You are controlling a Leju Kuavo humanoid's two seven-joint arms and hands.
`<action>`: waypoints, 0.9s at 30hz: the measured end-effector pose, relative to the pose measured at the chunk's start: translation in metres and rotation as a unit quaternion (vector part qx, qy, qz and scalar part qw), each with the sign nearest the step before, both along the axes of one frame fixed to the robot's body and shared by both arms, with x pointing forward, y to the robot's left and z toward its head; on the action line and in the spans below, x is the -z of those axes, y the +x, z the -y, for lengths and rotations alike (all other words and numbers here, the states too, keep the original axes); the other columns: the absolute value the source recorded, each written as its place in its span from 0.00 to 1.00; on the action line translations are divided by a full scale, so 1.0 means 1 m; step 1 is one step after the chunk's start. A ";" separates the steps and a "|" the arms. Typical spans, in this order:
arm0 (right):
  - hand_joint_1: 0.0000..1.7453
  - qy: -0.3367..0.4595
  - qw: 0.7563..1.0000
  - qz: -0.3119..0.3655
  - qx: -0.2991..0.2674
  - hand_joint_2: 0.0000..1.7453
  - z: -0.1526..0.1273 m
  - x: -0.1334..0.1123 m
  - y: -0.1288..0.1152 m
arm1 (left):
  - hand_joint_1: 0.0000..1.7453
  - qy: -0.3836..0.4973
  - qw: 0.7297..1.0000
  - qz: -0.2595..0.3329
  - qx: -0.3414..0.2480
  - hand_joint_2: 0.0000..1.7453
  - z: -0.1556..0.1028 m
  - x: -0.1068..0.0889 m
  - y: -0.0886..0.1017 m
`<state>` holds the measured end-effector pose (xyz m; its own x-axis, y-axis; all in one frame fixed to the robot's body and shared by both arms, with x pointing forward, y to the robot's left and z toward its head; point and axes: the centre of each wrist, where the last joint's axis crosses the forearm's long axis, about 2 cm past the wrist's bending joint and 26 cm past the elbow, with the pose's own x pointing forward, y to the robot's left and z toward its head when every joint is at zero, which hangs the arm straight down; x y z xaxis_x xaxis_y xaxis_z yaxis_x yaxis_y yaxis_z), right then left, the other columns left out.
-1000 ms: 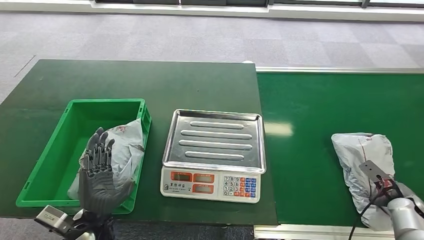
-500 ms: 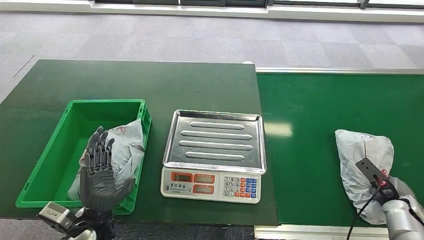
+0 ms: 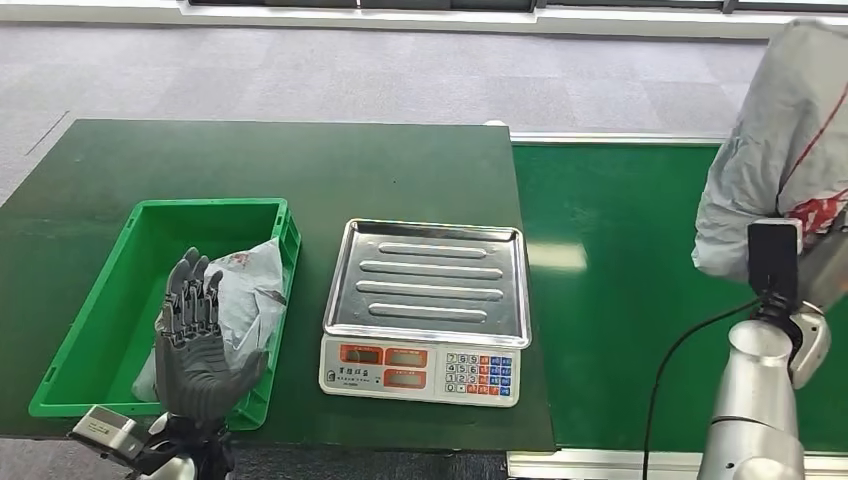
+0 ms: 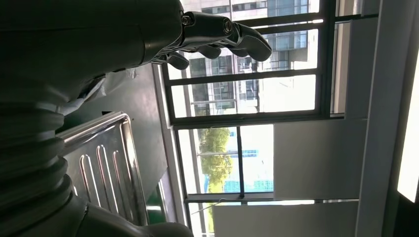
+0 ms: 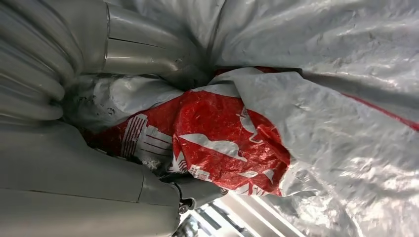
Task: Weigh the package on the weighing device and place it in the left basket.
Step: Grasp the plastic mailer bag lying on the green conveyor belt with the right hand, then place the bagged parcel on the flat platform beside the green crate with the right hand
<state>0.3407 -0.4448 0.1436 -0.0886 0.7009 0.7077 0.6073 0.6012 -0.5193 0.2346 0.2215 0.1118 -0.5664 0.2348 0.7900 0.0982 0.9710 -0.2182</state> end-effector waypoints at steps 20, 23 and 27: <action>1.00 -0.139 0.799 -0.177 -0.558 1.00 -0.321 -0.047 0.069 | 0.00 0.012 0.999 0.011 0.031 1.00 0.010 -0.008 0.038; 1.00 -0.148 0.789 -0.191 -0.566 1.00 -0.329 -0.044 0.069 | 0.00 0.013 0.999 0.009 0.029 1.00 0.010 -0.007 0.038; 0.83 -0.154 0.781 -0.203 -0.571 1.00 -0.334 -0.041 0.068 | 0.00 0.014 0.999 0.008 0.029 1.00 0.009 -0.006 0.037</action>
